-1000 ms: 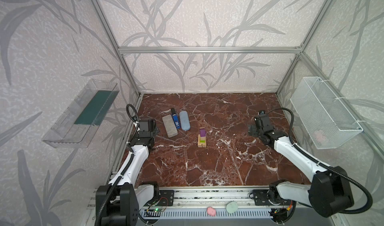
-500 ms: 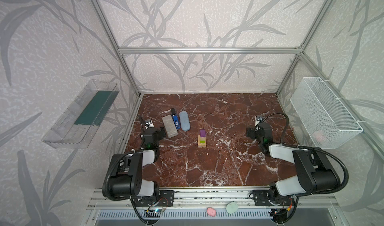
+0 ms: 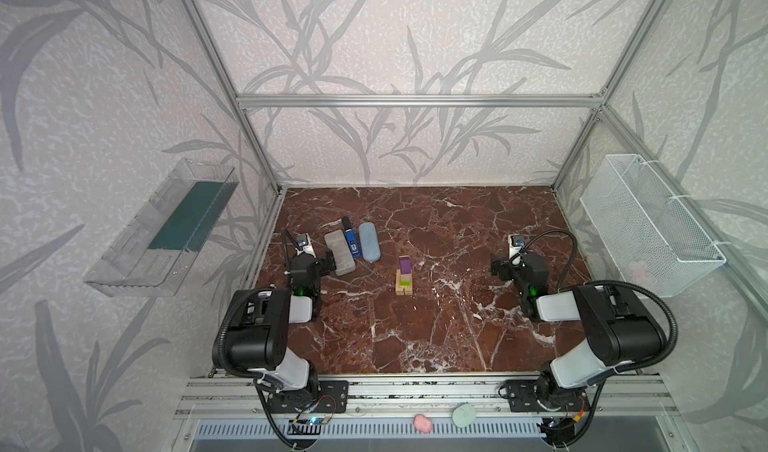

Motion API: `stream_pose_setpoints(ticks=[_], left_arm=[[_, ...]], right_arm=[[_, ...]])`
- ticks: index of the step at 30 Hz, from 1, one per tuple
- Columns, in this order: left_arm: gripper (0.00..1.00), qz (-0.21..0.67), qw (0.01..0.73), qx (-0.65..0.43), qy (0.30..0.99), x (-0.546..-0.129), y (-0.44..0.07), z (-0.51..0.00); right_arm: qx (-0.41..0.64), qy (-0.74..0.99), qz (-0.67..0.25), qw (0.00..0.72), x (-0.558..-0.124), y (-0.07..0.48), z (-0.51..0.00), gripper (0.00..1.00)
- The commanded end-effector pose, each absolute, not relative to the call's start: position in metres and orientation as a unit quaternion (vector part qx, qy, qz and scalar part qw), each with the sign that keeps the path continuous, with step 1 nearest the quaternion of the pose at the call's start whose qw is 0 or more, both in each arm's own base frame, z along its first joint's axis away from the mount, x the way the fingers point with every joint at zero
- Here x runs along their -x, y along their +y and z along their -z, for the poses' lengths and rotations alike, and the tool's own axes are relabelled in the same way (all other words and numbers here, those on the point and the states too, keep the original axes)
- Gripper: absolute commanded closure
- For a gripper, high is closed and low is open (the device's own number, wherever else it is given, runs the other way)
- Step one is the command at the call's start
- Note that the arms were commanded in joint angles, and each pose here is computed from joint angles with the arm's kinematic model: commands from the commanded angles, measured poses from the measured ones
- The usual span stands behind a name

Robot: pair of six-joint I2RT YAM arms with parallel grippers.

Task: Build the wood block tower

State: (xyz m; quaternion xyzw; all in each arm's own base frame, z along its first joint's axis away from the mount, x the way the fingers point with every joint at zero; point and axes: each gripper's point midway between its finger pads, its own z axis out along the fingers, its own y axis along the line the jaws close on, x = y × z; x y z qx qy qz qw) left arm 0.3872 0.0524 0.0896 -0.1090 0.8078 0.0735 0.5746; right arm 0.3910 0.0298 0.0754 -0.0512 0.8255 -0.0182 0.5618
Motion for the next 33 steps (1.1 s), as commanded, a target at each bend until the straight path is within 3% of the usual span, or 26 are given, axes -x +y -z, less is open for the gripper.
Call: stream_pose_setpoints(ticks=[1, 13, 16, 18, 23, 33], left_arm=[[0.01, -0.086, 0.585, 0.103, 0.800, -0.390, 0.054, -0.096], [0.01, -0.088, 0.584, 0.096, 0.801, -0.391, 0.051, -0.096], [0.01, -0.024, 0.592, 0.002, 0.805, -0.391, 0.014, -0.096], [0.01, -0.018, 0.610, -0.006, 0.792, -0.388, 0.011, -0.099], [0.01, -0.079, 0.582, 0.092, 0.804, -0.392, 0.048, -0.095], [0.01, -0.070, 0.580, 0.078, 0.808, -0.396, 0.043, -0.094]], right_arm=[[0.054, 0.807, 0.015, 0.588, -0.398, 0.032, -0.093, 0.01], [0.054, 0.807, 0.014, 0.588, -0.399, 0.033, -0.093, 0.01], [0.054, 0.807, 0.014, 0.587, -0.399, 0.033, -0.093, 0.01], [0.054, 0.807, 0.014, 0.588, -0.399, 0.033, -0.093, 0.01], [0.054, 0.807, 0.014, 0.587, -0.399, 0.033, -0.093, 0.01], [0.054, 0.808, 0.014, 0.587, -0.399, 0.033, -0.093, 0.01]])
